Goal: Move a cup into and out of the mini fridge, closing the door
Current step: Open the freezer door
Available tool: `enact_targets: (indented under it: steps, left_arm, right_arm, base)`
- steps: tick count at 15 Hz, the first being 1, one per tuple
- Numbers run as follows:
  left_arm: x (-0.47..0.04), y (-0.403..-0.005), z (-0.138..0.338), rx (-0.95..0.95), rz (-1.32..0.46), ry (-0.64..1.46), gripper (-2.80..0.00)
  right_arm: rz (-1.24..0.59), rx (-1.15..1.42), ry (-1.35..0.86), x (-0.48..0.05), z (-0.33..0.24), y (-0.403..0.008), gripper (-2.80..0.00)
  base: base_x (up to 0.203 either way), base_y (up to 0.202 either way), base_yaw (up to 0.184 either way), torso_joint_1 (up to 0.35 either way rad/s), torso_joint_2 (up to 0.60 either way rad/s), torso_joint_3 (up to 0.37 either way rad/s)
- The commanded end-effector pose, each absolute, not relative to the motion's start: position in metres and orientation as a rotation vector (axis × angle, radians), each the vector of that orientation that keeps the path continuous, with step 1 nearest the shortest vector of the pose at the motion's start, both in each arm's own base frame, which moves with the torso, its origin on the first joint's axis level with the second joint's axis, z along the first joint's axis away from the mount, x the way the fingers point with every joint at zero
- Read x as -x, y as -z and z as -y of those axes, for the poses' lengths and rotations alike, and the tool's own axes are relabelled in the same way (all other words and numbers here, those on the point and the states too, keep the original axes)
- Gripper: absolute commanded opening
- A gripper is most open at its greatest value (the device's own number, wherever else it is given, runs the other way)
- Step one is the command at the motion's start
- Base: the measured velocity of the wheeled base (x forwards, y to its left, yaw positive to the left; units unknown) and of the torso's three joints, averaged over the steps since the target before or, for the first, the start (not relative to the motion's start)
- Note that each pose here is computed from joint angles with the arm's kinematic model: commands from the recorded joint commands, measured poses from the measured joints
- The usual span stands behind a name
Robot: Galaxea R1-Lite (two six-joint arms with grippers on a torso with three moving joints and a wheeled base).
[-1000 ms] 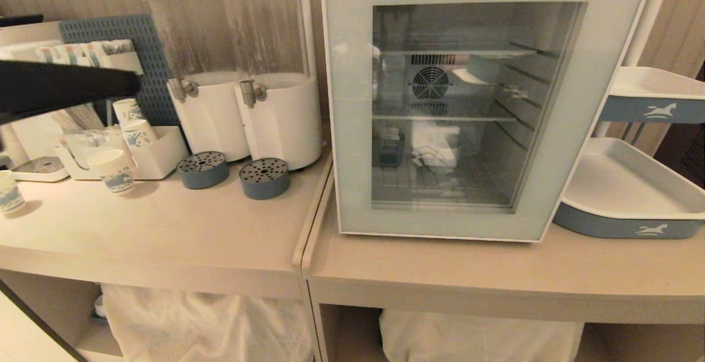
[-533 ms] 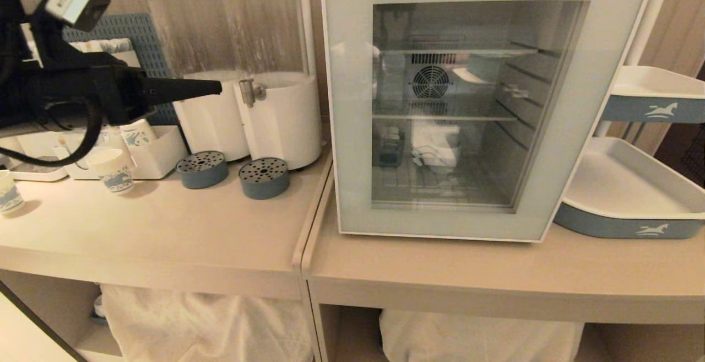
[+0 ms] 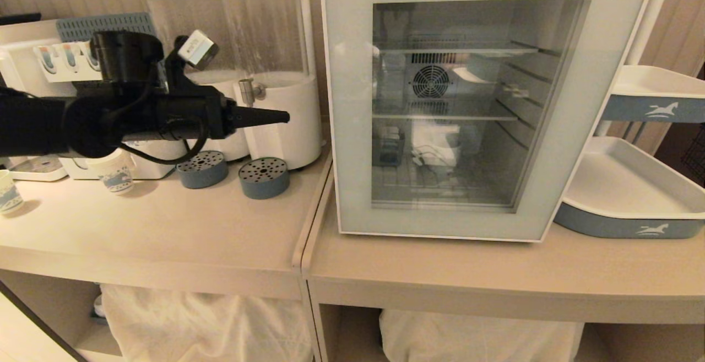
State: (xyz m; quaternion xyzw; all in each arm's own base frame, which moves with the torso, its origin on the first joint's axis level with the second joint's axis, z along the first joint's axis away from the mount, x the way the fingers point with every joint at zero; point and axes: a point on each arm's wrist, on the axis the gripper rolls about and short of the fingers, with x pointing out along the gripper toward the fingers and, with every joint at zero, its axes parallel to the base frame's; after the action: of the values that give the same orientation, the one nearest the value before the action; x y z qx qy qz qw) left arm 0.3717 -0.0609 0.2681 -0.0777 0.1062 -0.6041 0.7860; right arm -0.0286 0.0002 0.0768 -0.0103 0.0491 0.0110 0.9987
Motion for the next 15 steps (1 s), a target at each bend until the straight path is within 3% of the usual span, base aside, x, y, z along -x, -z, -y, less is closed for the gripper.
enact_targets:
  steps: [1, 15]
  left_arm:
    - [-0.386, -0.25, 0.075, 0.185, -0.265, 1.336, 0.0]
    - [-0.382, -0.237, 0.103, 0.153, -0.275, 1.42, 0.0]
  right_arm:
    - [-0.101, 0.021, -0.023, 0.028, 0.0, -0.076, -2.8]
    - [-0.099, 0.021, -0.023, 0.029, 0.0, -0.077, -2.8]
  base:
    - [0.0, 0.0, 0.0, 0.0, 0.0, 0.0]
    - [0.0, 0.0, 0.0, 0.0, 0.0, 0.0]
